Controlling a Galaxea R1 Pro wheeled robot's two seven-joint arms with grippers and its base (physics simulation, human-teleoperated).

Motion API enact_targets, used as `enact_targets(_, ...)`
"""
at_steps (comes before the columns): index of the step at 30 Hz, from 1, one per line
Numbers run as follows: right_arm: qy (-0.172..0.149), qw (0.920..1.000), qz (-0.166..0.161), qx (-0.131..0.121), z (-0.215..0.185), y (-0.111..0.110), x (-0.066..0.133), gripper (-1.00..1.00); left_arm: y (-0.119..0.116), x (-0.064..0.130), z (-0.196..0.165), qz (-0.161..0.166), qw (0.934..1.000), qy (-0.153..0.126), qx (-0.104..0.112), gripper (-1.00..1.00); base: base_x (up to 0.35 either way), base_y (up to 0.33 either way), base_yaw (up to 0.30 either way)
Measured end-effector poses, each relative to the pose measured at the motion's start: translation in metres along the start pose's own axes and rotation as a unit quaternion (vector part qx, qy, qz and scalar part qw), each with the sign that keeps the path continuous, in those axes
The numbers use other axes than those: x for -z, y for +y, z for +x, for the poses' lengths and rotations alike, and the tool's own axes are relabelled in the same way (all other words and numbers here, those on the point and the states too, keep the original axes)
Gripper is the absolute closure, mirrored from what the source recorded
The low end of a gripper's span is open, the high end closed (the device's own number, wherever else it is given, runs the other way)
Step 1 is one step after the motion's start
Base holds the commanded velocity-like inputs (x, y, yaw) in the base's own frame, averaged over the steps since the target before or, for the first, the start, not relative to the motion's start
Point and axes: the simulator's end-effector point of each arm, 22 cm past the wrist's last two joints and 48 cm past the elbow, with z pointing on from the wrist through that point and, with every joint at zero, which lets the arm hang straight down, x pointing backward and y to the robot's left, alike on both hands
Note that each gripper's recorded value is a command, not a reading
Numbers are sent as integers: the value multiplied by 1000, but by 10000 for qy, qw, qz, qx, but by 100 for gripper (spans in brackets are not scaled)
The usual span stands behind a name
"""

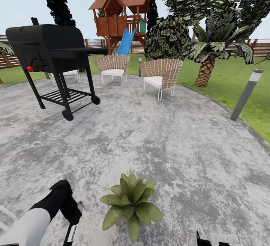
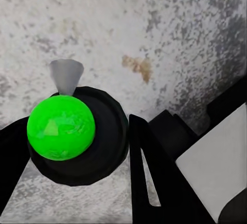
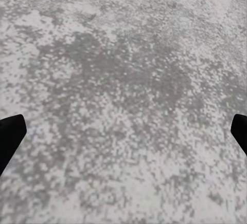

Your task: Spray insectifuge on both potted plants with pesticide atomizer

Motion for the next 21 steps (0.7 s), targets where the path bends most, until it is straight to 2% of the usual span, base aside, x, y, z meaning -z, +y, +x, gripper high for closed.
enact_targets(3, -2, 10000, 1, -1, 0, 0, 0, -100, -5, -4, 2, 89, 10000, -9, -8, 100, 0, 0, 0)
enact_targets(7, 0, 10000, 1, -1, 0, 0, 0, -100, -12, 1, -16, 95, 9998, -142, -89, 100, 0, 0, 0)
enact_targets(9, 0, 10000, 1, -1, 0, 0, 0, -100, -16, 0, -19, 46, 9996, -68, -256, 100, 0, 0, 0)
enact_targets(12, 0, 10000, 1, -1, 0, 0, 0, -100, -16, 3, -25, -154, 9975, 162, -665, 100, 0, 0, 0)
enact_targets(13, 0, 10000, 0, 0, 0, 0, 0, -100, -14, 4, -25, -199, 9971, 196, -706, 100, 0, 0, 0)
enact_targets(17, -1, 10000, 0, 0, 0, 0, 0, -100, 0, 26, -43, -376, 9964, 19, -761, 100, 0, 0, 0)
enact_targets(21, -1, 10000, 0, -1, 0, 0, 0, -100, -7, 36, -50, -165, 9967, -70, -790, 100, 0, 0, 0)
